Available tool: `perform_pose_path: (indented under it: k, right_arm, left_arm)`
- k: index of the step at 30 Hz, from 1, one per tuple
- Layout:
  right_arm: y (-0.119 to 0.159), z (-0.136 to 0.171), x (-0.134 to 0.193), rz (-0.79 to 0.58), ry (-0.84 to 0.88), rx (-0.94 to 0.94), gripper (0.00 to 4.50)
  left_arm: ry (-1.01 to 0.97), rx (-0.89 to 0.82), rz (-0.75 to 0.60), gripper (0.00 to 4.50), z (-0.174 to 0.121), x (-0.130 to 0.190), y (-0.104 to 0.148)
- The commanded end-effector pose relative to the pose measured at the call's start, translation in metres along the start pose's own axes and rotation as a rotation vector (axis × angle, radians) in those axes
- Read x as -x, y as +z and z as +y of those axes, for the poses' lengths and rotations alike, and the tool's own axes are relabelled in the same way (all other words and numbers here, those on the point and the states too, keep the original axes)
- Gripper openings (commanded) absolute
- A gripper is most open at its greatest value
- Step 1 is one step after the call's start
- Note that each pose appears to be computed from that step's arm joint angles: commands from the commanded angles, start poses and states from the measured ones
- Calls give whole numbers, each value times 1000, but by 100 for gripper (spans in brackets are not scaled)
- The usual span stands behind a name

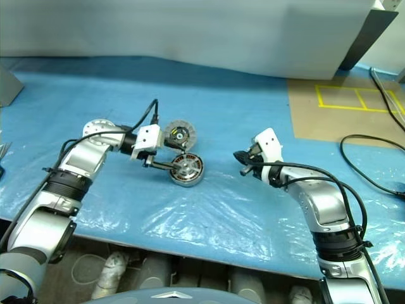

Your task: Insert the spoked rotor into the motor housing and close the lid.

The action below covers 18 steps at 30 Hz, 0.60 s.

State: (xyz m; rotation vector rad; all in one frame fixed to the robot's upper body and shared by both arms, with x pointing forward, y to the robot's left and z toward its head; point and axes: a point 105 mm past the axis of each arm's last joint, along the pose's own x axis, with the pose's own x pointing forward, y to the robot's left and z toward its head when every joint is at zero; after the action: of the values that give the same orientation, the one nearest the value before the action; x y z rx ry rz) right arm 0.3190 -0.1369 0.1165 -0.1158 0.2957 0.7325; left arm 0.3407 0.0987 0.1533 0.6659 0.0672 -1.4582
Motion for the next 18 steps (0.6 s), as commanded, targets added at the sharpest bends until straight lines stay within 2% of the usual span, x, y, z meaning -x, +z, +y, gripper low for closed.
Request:
perform_pose_path:
  k: [1,5,10,13,17,18]
  right_arm:
    - [23,17,2,-75,79,53,0]
    - [38,39,-13,-102,209,82,0]
    - [29,68,-49,-48,383,71,0]
    - [21,69,-64,-15,412,73,0]
    - [30,75,-73,-47,476,-18,0]
    - [16,74,-78,5,463,-4,0]
  left_arm:
    - [66,-10,-82,286,14,19,26]
    - [142,101,-134,286,20,32,24]
    - [324,274,-187,286,38,48,10]
    - [391,363,-244,286,44,58,9]
    - [407,446,-302,286,42,71,9]
    - [432,461,-303,286,45,74,6]
